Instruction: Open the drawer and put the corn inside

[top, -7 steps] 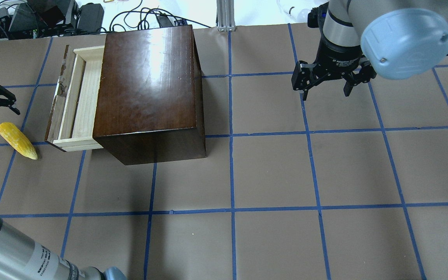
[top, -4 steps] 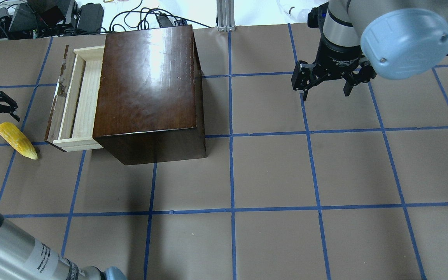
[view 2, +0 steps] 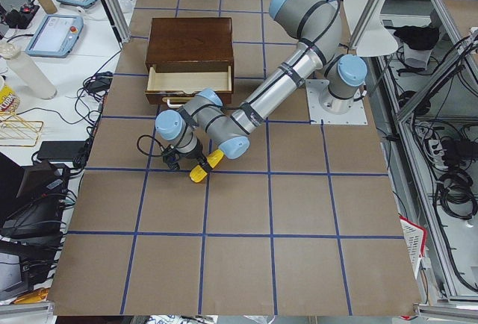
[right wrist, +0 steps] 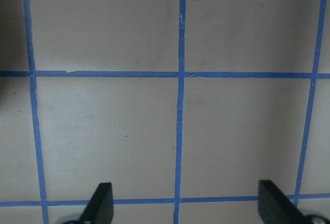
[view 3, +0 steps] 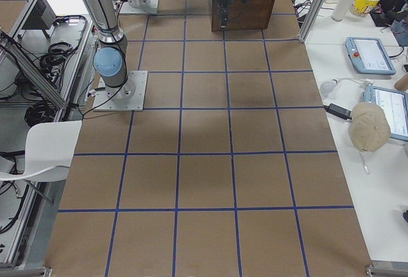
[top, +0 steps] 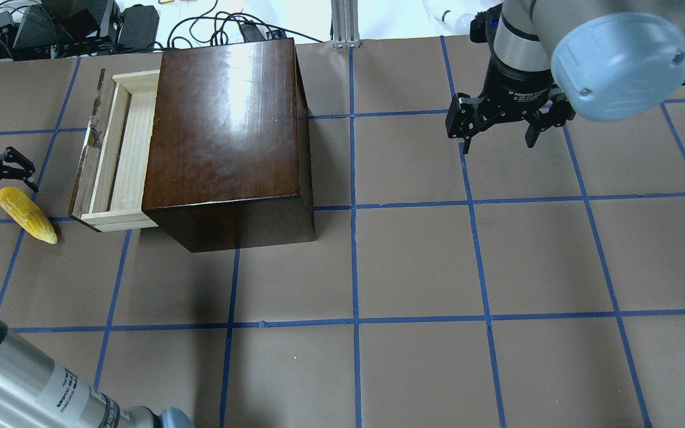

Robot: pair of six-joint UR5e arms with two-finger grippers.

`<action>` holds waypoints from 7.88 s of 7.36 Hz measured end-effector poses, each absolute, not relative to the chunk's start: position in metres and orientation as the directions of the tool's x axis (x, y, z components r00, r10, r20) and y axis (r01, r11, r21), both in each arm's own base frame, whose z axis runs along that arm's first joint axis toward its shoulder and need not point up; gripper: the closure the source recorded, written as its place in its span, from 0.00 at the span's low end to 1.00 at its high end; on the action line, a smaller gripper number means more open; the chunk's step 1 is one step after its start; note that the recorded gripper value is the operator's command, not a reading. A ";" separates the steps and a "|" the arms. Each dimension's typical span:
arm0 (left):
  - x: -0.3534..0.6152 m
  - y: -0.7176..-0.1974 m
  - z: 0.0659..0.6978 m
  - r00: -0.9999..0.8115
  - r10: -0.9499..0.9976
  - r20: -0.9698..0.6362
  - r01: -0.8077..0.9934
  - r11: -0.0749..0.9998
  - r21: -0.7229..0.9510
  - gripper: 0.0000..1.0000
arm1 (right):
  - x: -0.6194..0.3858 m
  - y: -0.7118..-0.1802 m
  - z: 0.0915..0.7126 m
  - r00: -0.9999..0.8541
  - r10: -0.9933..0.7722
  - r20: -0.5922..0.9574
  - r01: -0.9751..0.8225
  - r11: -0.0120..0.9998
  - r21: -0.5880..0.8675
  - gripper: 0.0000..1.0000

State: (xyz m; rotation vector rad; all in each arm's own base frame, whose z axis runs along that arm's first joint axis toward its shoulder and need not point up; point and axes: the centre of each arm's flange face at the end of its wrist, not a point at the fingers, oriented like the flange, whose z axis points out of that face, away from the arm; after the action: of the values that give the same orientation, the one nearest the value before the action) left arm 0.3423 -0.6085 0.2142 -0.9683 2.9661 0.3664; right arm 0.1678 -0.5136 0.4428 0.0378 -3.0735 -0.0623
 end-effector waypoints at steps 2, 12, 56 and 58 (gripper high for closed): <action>0.343 -0.608 0.204 -0.813 -0.577 -0.075 -0.577 0.782 0.236 0.00 | 0.168 -0.513 0.443 -0.997 -0.026 0.067 -0.023 0.999 0.041 0.00; 0.348 -0.615 0.212 -0.815 -0.574 -0.081 -0.576 0.788 0.215 1.00 | 0.168 -0.513 0.443 -0.997 -0.026 0.067 -0.023 0.999 0.040 0.00; -0.074 -0.638 0.459 -0.997 0.066 0.035 0.069 0.994 0.085 0.00 | 0.168 -0.514 0.443 -0.998 -0.026 0.065 -0.023 0.999 0.040 0.00; -0.106 -0.617 0.458 -0.999 0.039 0.029 0.041 0.994 0.096 0.00 | 0.168 -0.513 0.443 -0.998 -0.026 0.064 -0.023 0.999 0.040 0.00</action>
State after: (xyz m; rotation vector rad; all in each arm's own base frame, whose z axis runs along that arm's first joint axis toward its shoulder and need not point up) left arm -0.1064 -0.6166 0.4584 0.0637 3.1647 0.1537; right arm 0.1681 -0.5134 0.4432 0.0381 -3.0764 -0.0608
